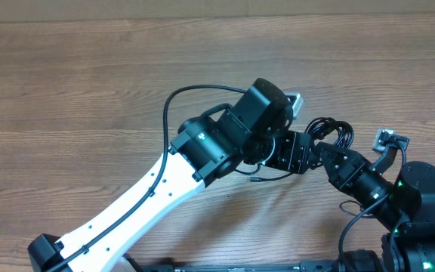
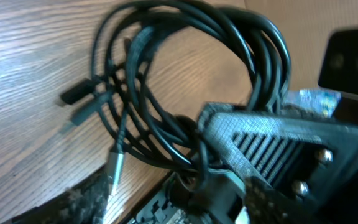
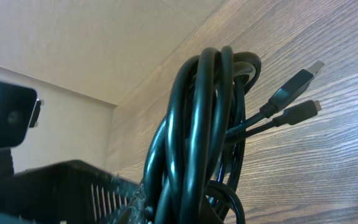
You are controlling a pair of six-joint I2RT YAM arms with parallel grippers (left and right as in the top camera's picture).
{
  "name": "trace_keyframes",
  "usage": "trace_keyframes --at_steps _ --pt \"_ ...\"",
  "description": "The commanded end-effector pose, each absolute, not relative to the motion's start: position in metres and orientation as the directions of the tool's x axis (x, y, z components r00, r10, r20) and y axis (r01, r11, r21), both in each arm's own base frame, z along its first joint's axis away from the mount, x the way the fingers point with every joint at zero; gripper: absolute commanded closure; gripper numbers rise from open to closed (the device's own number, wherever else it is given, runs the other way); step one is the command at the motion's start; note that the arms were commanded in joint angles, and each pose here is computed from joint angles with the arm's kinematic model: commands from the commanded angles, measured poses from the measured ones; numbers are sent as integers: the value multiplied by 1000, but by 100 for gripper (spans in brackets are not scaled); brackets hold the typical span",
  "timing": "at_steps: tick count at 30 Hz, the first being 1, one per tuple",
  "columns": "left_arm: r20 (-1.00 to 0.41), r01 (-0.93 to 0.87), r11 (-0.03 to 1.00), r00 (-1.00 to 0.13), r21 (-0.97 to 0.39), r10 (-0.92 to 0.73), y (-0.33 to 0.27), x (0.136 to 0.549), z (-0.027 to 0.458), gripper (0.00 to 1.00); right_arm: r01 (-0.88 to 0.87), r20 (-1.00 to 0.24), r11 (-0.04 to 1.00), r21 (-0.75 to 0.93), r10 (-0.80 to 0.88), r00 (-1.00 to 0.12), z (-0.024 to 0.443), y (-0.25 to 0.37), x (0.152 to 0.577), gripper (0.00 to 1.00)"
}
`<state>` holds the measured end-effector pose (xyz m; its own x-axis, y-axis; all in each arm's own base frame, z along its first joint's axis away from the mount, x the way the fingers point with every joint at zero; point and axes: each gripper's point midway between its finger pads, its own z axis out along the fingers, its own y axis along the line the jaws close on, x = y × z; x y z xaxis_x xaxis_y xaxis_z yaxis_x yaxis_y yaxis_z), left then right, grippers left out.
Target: Untangle cables
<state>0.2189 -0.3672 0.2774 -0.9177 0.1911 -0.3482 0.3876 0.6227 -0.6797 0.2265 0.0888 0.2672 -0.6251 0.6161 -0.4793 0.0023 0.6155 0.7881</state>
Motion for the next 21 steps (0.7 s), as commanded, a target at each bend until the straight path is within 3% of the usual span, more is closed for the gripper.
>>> trace_keyframes --at_steps 1,4,12,17,21 --pt "-390 456 576 -888 -679 243 -372 206 289 38 -37 -514 623 782 610 -603 280 89 226 96" --pt "-405 469 593 -880 -654 249 -375 205 285 49 -34 -510 618 786 615 -602 281 89 226 96" --pt "-416 465 626 -878 -626 236 -374 210 278 55 -39 -469 573 819 628 -621 285 95 224 96" --pt "-424 451 666 -879 -594 217 -372 220 270 72 -79 -468 552 830 612 -638 291 102 222 96" --pt "-412 412 705 -892 -578 184 -371 228 261 79 -86 -467 548 832 607 -643 292 103 221 96"
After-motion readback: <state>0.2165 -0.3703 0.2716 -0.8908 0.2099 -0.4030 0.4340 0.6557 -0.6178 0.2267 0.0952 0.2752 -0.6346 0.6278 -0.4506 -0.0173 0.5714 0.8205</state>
